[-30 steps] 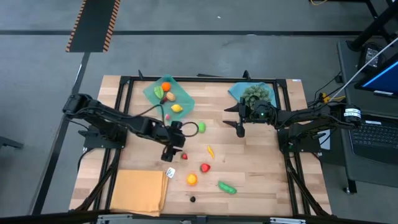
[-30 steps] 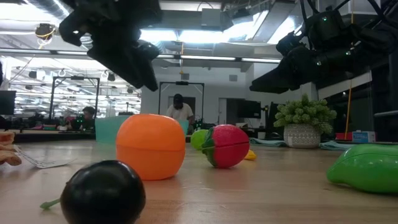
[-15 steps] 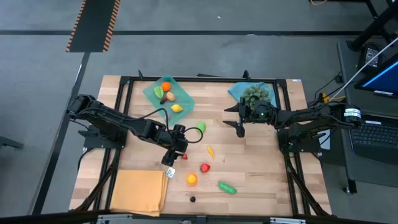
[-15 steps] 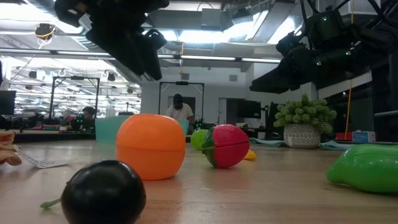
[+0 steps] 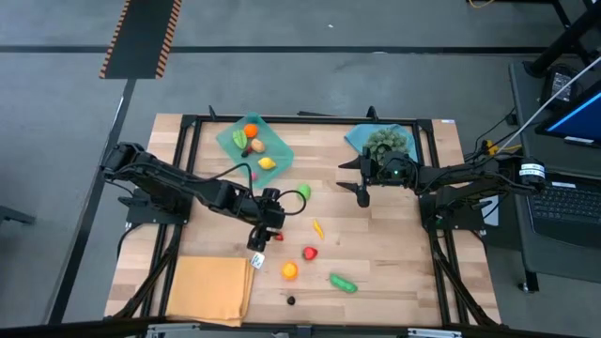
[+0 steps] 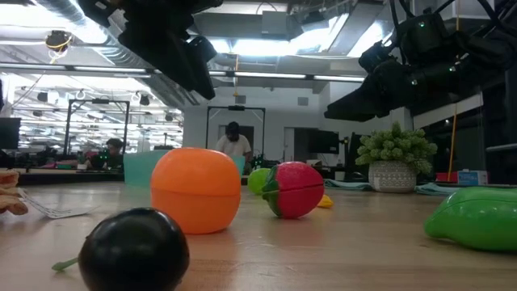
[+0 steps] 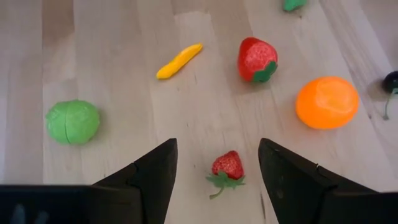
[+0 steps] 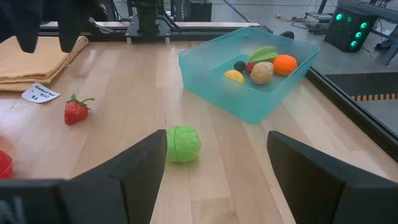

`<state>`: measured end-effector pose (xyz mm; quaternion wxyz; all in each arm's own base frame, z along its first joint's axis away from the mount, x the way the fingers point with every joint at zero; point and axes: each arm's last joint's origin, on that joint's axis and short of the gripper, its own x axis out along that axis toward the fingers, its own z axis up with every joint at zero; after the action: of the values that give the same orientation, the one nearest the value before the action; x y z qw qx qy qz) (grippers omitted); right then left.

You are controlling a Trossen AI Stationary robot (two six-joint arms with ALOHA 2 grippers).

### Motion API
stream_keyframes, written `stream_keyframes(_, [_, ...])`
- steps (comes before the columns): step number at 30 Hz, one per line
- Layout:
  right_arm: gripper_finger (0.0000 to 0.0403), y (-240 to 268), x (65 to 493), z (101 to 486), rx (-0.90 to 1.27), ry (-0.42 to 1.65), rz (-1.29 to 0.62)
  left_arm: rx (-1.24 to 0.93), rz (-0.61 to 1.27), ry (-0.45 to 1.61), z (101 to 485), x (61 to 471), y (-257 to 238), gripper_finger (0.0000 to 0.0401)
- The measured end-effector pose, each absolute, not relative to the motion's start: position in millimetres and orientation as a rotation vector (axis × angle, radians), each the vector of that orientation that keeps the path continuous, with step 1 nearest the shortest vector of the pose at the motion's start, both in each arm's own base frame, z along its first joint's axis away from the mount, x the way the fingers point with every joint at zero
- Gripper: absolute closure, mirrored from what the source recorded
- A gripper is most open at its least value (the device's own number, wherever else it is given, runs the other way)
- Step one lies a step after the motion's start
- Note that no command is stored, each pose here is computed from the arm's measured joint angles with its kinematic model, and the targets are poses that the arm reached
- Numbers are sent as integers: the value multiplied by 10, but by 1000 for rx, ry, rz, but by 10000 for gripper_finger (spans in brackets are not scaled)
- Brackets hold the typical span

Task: Pick and placing Produce into tupperware
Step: Put the top red strawberry into the blue bin

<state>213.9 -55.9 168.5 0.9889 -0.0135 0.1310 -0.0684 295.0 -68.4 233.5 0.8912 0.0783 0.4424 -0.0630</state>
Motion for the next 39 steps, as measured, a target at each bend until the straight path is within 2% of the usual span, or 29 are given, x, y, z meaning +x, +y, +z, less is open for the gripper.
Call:
stream_keyframes(6, [123, -559, 2139, 1685, -27, 263, -137, 178, -135, 959, 2218, 2993, -712, 181])
stream_keyframes(13, [123, -559, 2139, 1685, -27, 263, -137, 275, -189, 1063, 1897, 3087, -789, 187])
stream_keyframes(28, [123, -559, 2139, 1685, -1, 261, -140, 302, -196, 1206, 1417, 3189, -830, 187])
stream_keyframes(39, [123, -559, 2140, 1686, -2, 260, -140, 318, -215, 1195, 1376, 3219, -839, 187])
